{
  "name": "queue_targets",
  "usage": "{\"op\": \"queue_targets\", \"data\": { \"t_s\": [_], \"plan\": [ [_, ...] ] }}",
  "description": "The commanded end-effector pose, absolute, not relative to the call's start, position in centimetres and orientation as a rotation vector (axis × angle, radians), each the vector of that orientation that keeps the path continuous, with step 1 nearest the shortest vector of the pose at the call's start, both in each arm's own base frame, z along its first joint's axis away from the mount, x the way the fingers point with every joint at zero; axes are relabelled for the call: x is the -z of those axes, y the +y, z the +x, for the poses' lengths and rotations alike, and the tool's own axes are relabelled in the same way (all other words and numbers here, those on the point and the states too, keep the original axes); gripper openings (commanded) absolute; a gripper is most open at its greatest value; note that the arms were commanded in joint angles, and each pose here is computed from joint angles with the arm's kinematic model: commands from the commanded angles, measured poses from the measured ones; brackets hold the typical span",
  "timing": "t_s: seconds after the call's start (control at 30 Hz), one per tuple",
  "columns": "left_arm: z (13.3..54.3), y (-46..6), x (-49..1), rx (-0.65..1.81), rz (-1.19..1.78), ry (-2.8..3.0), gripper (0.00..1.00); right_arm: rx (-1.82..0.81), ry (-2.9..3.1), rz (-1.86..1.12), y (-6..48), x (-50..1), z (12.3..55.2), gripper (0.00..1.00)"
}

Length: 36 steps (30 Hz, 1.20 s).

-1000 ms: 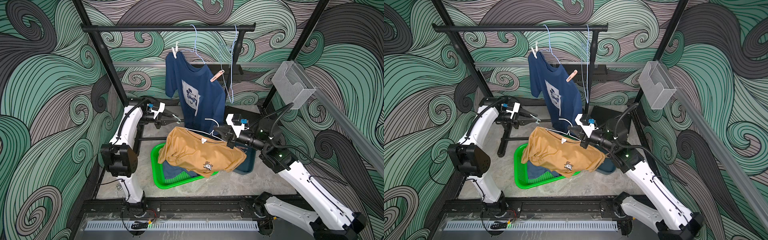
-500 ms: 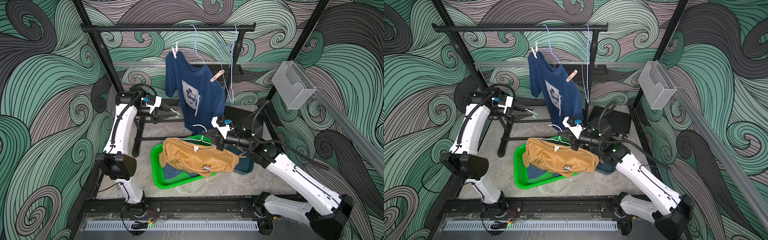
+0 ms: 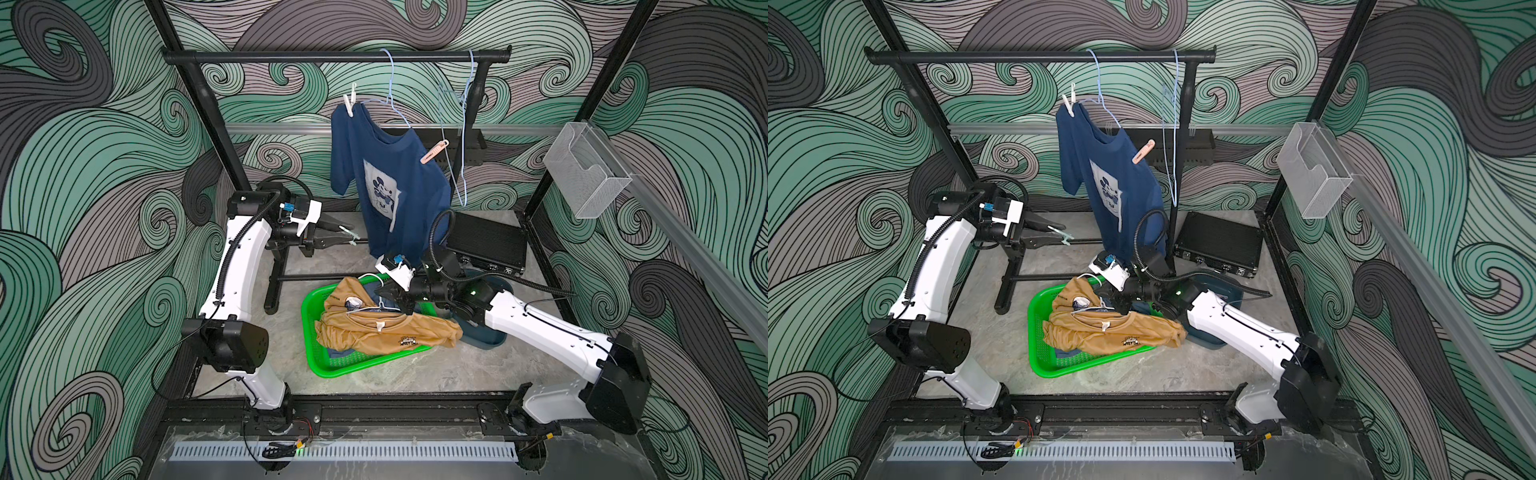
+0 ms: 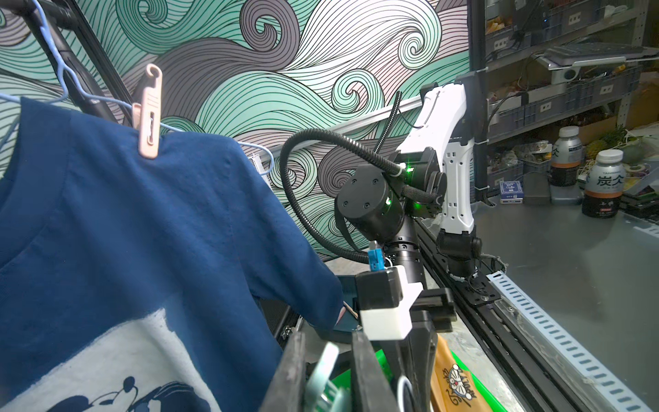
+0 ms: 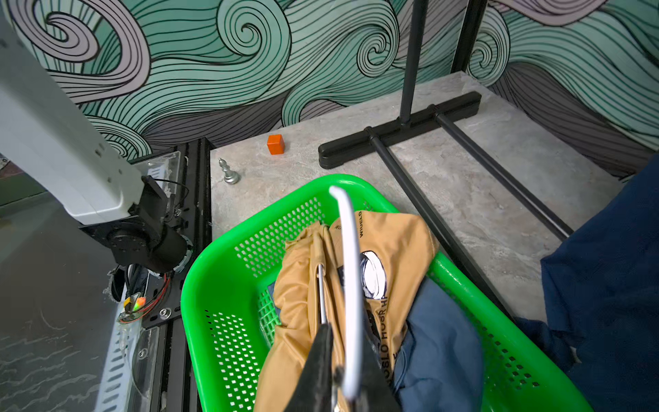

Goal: Remove the clothespins securing t-shirts to the hanger
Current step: Place the hanger in the basket.

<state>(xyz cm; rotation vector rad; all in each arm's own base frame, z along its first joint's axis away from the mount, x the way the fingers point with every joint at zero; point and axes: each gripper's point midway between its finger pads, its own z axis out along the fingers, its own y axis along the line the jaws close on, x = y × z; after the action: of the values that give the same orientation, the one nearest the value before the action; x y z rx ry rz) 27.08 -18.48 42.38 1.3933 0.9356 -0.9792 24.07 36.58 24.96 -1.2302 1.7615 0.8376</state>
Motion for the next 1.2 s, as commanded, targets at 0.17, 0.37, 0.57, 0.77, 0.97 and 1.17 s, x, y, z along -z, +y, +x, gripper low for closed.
{"op": "queue_targets", "data": {
  "t_s": [0.17,0.37,0.57,0.77,0.97,1.17],
  "plan": [
    [24.4,-18.2,-43.7,1.159,1.217,0.995,0.05,-0.823,1.841,-1.252,37.8,-22.6,24.8,0.1],
    [24.3,-18.2,-43.3,1.177,1.207,1.011,0.05,-0.749,1.922,-1.213,37.2,-21.2,25.8,0.64],
    [24.2,-18.2,-42.6,1.194,1.196,1.031,0.05,-0.67,1.962,-1.185,35.6,-20.0,26.1,0.7],
    [23.9,-18.2,-42.0,1.208,1.189,1.045,0.06,-0.567,2.063,-1.07,32.8,-17.0,28.4,0.8],
    [24.0,-18.6,-41.4,1.229,1.189,1.052,0.06,-0.492,2.091,-1.033,30.8,-16.1,28.9,0.83],
    [24.3,-18.8,-40.6,1.248,1.183,1.067,0.06,-0.427,2.022,-1.0,28.6,-19.1,28.0,0.88]
  ]
}}
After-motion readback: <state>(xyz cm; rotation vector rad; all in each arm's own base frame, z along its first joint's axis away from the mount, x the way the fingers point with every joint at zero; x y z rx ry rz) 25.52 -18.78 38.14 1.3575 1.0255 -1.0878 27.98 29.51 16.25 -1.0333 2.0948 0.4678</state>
